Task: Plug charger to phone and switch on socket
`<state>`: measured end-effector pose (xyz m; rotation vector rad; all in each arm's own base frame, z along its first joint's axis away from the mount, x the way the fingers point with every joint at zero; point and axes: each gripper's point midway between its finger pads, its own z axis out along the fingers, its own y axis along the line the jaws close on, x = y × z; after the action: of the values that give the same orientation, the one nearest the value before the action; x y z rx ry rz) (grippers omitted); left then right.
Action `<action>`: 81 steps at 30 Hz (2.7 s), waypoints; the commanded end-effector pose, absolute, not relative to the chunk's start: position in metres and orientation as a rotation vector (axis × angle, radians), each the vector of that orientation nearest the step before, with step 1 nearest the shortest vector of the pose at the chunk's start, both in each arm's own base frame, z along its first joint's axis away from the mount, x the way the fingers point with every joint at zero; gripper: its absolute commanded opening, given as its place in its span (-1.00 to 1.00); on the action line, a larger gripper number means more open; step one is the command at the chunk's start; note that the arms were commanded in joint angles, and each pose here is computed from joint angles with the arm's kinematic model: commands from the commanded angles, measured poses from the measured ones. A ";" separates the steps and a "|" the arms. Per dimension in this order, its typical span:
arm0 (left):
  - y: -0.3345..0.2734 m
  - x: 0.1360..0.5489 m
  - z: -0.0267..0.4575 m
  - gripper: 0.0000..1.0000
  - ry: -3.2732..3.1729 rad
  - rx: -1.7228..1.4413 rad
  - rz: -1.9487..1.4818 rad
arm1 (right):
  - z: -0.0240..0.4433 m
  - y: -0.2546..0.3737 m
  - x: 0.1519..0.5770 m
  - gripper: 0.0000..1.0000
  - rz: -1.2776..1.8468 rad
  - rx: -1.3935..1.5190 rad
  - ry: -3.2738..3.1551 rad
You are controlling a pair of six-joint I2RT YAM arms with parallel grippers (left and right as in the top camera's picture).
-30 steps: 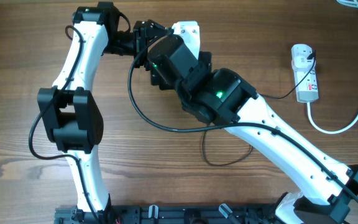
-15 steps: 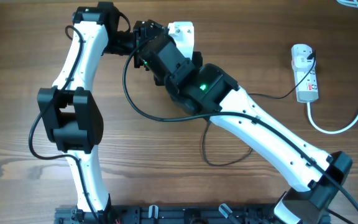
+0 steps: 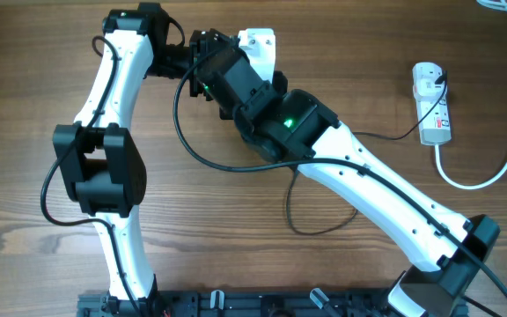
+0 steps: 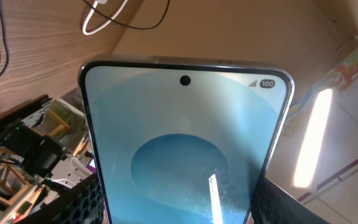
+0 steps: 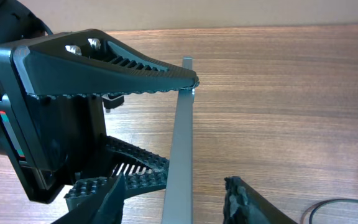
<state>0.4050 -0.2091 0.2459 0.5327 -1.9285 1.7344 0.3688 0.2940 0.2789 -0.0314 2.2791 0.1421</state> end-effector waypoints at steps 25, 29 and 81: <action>-0.207 0.403 0.269 0.23 -1.929 0.489 1.796 | 0.290 0.293 0.368 -0.91 0.173 -0.020 2.274; -0.207 0.403 0.269 0.28 -1.930 0.489 1.796 | 0.290 0.293 0.368 -0.91 0.182 0.000 2.275; -0.207 0.393 0.279 -0.21 -1.764 0.634 1.712 | 0.281 0.302 0.361 -0.91 0.889 1.605 1.930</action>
<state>0.3954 -0.2083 0.2563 0.6735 -1.7714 1.6493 0.3630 0.2911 0.2765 1.6003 1.8980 0.8400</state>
